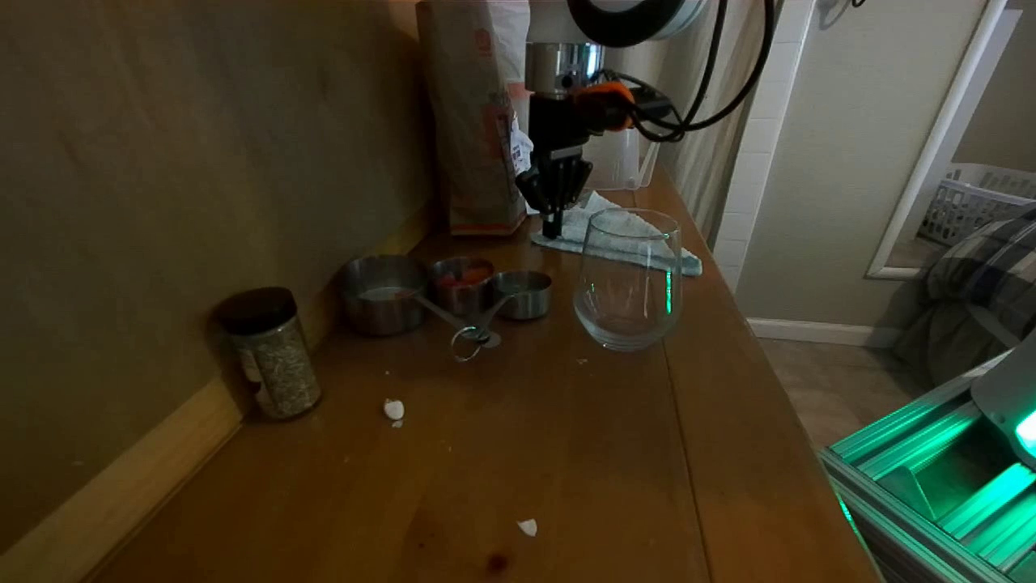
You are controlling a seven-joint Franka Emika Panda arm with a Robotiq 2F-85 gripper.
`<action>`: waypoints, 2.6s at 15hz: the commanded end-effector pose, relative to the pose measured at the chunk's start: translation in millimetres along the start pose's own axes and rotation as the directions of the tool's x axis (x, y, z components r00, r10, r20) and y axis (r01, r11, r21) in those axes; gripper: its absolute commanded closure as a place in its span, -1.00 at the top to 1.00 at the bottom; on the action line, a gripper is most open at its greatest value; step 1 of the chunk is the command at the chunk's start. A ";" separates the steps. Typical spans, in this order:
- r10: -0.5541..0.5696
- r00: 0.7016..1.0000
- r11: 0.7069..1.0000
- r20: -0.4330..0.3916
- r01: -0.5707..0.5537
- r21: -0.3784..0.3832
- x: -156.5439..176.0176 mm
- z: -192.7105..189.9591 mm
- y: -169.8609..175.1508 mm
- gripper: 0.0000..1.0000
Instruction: Unfold the white towel
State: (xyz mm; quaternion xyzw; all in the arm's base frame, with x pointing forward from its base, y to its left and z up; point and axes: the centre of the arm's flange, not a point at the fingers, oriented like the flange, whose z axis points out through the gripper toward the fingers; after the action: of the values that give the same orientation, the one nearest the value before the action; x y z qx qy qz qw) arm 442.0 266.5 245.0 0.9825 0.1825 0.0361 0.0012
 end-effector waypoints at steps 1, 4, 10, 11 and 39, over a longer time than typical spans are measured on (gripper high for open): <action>0.009 1.000 1.000 -0.012 -0.009 -0.015 7.2 -0.4 -2.6 -0.95; 0.009 1.000 1.000 -0.017 -0.009 -0.023 5.6 -6.2 1.6 -0.96; 0.031 0.999 0.999 -0.018 -0.032 -0.039 -0.2 -23.8 16.5 -0.96; 0.034 0.999 0.998 -0.018 -0.035 -0.045 -1.4 -27.4 18.1 -0.96; 0.454 0.891 0.861 -0.029 -0.447 -0.244 -58.6 -77.8 154.7 -0.97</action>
State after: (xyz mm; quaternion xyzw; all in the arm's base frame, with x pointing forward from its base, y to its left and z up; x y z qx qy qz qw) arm 449.3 111.3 314.4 0.9909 -0.0529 0.0392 0.1173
